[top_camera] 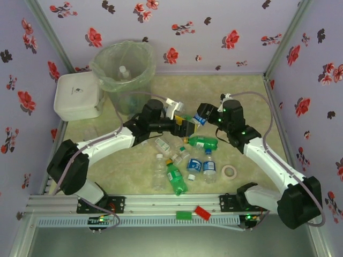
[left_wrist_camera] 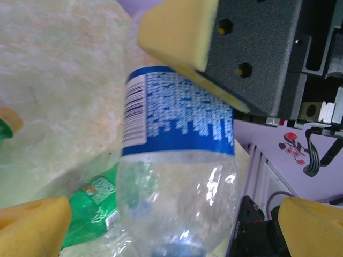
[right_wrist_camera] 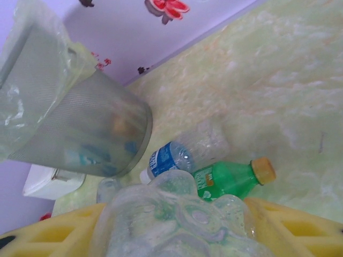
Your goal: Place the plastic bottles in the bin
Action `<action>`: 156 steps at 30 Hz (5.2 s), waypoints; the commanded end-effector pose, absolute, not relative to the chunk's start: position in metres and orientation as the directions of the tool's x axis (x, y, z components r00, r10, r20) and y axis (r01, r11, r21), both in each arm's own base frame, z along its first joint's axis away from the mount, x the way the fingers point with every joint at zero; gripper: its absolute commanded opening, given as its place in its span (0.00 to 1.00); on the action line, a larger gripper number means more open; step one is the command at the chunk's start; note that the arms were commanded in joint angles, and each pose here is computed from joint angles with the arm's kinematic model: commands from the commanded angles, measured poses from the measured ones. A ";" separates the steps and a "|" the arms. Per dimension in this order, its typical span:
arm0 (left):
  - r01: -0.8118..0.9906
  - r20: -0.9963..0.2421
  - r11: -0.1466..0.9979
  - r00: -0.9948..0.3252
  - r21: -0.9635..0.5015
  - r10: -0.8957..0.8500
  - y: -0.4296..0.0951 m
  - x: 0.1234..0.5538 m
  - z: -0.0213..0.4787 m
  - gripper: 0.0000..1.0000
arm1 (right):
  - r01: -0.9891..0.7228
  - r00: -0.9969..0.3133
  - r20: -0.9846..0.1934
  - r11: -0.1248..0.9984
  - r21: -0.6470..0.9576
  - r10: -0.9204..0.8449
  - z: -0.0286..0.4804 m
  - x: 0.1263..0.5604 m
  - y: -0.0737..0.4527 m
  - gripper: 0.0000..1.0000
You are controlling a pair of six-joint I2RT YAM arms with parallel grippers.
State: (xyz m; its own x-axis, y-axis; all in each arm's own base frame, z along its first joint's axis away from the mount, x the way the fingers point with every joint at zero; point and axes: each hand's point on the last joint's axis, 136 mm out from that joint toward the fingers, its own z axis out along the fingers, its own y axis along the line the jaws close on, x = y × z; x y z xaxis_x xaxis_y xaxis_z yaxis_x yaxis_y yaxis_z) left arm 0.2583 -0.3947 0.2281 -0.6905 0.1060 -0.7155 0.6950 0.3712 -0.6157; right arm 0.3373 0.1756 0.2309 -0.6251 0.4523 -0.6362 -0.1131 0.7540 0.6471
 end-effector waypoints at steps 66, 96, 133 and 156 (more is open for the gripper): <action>0.242 -0.933 0.955 -0.352 -0.173 -0.079 -0.123 0.464 0.401 0.47 | 0.022 -0.658 -0.642 0.862 0.507 0.394 0.196 0.325 0.150 0.99; 0.200 -0.898 0.941 -0.403 -0.273 -0.175 -0.114 0.460 0.404 1.00 | 0.038 -0.742 -0.573 0.876 0.481 0.347 0.175 0.312 0.153 1.00; 0.364 -0.716 0.694 -0.625 -0.621 -0.312 -0.268 0.322 0.212 1.00 | 0.318 -0.767 -0.250 0.688 0.652 0.591 0.088 0.265 0.165 0.99; 0.348 -0.706 0.710 -0.646 -0.612 -0.291 -0.268 0.318 0.200 1.00 | 0.398 -0.698 -0.321 0.719 0.569 0.640 0.051 0.335 0.156 0.98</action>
